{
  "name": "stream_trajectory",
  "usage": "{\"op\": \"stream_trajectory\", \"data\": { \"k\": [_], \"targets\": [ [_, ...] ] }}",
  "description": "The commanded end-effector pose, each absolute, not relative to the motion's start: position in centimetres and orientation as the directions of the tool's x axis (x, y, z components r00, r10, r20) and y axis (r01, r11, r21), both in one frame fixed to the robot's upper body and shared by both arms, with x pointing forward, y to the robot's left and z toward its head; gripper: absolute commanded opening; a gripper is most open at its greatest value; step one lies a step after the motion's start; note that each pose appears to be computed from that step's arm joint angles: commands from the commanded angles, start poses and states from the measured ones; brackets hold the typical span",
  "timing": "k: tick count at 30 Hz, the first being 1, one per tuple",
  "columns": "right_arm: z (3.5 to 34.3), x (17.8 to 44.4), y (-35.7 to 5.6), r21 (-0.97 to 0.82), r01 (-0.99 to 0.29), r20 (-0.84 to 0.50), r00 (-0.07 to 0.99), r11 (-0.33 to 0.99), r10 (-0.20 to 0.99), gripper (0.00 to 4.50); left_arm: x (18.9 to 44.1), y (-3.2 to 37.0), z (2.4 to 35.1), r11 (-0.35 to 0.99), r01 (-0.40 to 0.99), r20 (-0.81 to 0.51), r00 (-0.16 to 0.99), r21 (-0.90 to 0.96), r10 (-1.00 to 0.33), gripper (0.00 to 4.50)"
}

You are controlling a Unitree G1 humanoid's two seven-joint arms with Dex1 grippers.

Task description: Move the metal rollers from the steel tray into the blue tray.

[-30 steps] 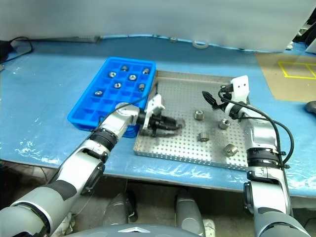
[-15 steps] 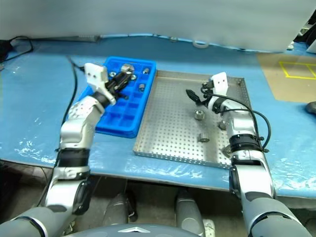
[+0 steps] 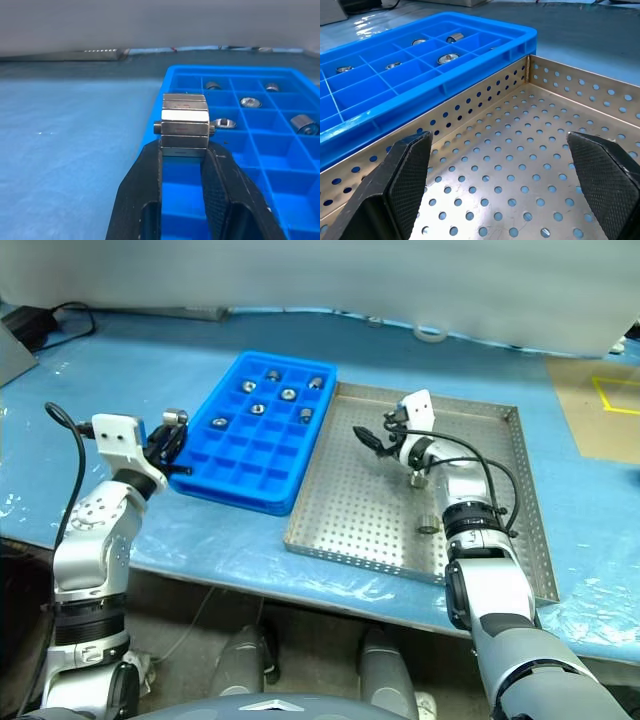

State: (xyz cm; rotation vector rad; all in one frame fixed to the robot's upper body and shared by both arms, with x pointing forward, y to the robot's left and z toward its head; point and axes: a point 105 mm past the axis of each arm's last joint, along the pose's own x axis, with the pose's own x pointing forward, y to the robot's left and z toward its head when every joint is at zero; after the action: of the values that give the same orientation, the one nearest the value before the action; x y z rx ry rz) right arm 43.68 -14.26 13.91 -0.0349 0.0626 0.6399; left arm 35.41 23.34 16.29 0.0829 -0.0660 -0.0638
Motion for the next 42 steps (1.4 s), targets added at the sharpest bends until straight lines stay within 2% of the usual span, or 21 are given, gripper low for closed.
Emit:
{"op": "stream_trajectory", "data": {
  "k": [1, 7, 15, 29, 30, 33, 36, 38, 42],
  "targets": [
    [15.8, 43.9, -14.2, -0.051, -0.604, -0.015, 0.797, 0.795, 0.604, 4.50, 35.3, 24.1, 17.1, 0.993, 0.034, 0.085, 0.995, 0.110, -0.044, 0.73],
    [15.7, 43.8, -14.8, -0.053, -0.592, -0.016, 0.806, 0.804, 0.592, 4.50, 35.8, 24.9, 15.4, 0.990, -0.024, 0.016, 1.000, 0.139, 0.022, 0.73],
    [15.6, 43.8, -14.9, -0.061, -0.588, -0.024, 0.809, 0.807, 0.588, 4.50, 35.9, 24.0, 14.7, 0.992, 0.026, -0.013, 1.000, 0.126, -0.025, 0.73],
    [15.3, 43.8, -15.2, -0.070, -0.584, -0.035, 0.812, 0.809, 0.583, 4.50, 34.2, 23.8, 13.1, 0.996, -0.003, -0.100, 0.995, 0.091, 0.012, 0.73],
    [15.3, 43.8, -15.1, -0.070, -0.584, -0.036, 0.811, 0.808, 0.583, 4.50, 34.1, 23.7, 12.9, 0.997, -0.003, -0.110, 0.994, 0.083, 0.012, 1.47],
    [15.5, 43.9, -15.0, -0.064, -0.587, -0.026, 0.809, 0.807, 0.587, 4.50, 34.0, 23.4, 12.4, 0.996, 0.012, -0.138, 0.990, 0.089, 0.000, 2.40],
    [17.4, 43.9, -15.3, 0.046, -0.594, 0.077, 0.804, 0.803, 0.590, 4.50, 34.5, 23.3, 12.5, 0.992, 0.047, -0.146, 0.989, 0.114, -0.030, 3.34],
    [18.3, 43.9, -15.9, 0.088, -0.591, 0.115, 0.806, 0.802, 0.581, 4.50, 34.9, 23.1, 13.1, 0.991, 0.081, -0.131, 0.989, 0.107, -0.066, 3.34],
    [18.3, 43.3, -17.8, 0.065, -0.586, 0.072, 0.810, 0.808, 0.582, 4.50, 35.8, 19.4, 17.0, 0.914, 0.356, -0.004, 0.932, 0.196, -0.363, 3.34]
  ]
}}
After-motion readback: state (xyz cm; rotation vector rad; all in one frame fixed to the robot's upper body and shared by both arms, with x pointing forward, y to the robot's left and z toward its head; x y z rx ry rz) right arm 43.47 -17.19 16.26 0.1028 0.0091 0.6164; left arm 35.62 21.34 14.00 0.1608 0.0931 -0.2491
